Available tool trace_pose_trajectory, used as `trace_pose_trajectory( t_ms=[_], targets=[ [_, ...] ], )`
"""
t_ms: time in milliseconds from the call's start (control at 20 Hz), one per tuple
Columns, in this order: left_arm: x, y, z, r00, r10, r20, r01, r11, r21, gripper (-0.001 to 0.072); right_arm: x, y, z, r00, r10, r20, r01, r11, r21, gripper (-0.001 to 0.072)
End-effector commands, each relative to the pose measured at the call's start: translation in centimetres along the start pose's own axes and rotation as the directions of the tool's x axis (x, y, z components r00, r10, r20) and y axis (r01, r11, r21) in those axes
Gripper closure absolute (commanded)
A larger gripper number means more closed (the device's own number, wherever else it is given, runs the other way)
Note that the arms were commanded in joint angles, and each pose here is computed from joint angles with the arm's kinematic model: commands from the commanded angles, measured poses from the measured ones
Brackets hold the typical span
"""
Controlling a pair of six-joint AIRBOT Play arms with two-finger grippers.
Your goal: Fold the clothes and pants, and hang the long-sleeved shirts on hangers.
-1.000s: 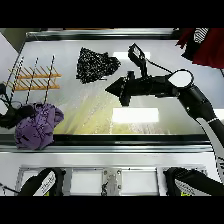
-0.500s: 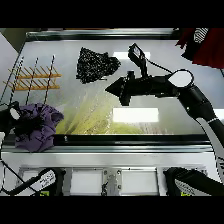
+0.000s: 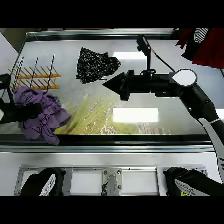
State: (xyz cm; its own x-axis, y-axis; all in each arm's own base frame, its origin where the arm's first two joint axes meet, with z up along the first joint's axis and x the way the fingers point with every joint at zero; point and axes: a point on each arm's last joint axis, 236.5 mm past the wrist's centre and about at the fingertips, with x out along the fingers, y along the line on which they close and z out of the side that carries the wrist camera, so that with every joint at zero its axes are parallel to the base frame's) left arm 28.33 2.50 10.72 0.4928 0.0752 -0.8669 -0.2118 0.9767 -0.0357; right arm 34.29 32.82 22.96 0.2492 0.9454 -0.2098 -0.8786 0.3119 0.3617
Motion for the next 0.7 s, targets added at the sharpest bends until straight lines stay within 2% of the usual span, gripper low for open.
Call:
trace_pose_trajectory(
  t_ms=[0, 100, 200, 350, 450, 650],
  targets=[
    [-10.1, -7.2, -0.9, 0.959, -0.246, 0.137, 0.224, 0.961, 0.161, 0.0686, -2.7, -4.1, 1.1, 0.974, -0.227, 0.004, 0.227, 0.974, 0.012, 0.0696],
    [-13.7, -11.0, -1.3, 0.903, -0.390, 0.181, 0.357, 0.915, 0.188, 0.0686, -6.1, -6.6, 2.0, 0.921, -0.390, 0.012, 0.390, 0.921, 0.008, 0.0696],
    [-15.8, -15.7, -1.9, 0.838, -0.521, 0.161, 0.469, 0.840, 0.274, 0.0686, -10.4, -8.8, 3.0, 0.841, -0.540, 0.027, 0.538, 0.842, 0.043, 0.0697],
    [-14.9, -24.1, -2.6, 0.768, -0.632, 0.103, 0.549, 0.733, 0.402, 0.0686, -17.8, -12.0, 2.8, 0.678, -0.735, 0.000, 0.727, 0.670, 0.148, 0.0696],
    [-11.8, -29.1, -2.7, 0.760, -0.645, 0.082, 0.567, 0.720, 0.400, 0.0686, -21.6, -12.9, 2.5, 0.595, -0.804, -0.019, 0.796, 0.585, 0.152, 0.0696],
    [-4.0, -37.3, -3.4, 0.743, -0.669, 0.034, 0.626, 0.711, 0.320, 0.0684, -25.1, -13.6, 1.1, 0.534, -0.842, -0.074, 0.839, 0.517, 0.168, 0.0696]
  ],
)
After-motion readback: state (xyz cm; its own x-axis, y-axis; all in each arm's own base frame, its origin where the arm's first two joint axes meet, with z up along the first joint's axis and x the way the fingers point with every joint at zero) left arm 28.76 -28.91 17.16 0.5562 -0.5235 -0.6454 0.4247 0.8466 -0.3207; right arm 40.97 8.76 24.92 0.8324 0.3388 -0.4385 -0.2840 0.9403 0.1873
